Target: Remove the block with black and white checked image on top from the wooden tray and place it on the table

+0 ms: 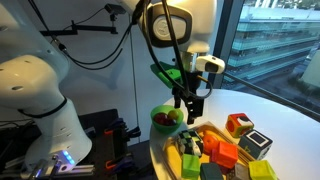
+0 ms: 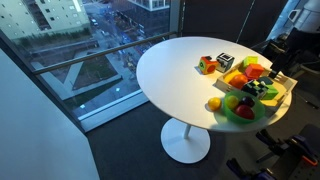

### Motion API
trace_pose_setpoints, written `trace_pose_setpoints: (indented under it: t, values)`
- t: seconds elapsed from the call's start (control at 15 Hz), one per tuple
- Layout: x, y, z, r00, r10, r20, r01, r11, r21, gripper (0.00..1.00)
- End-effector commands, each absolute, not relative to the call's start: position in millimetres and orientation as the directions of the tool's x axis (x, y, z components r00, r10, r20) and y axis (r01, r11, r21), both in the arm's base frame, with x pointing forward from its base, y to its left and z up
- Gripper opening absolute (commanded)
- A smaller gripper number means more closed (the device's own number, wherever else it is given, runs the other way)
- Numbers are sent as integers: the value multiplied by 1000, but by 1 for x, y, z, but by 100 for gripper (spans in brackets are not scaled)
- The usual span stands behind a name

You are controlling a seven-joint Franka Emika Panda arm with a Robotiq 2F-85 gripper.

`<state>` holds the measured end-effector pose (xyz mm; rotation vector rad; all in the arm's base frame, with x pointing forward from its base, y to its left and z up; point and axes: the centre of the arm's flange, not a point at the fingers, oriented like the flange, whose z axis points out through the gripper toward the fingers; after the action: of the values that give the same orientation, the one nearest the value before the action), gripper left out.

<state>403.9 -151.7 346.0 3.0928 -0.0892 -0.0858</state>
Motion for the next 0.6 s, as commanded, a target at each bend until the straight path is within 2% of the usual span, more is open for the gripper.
trace_pose_setpoints:
  t: [0.0, 0.53]
  values:
    - [414, -152, 323, 995, -79, -62, -76, -995, 58, 100]
    - [418, -155, 280, 992, -91, -88, -85, -994, 67, 100]
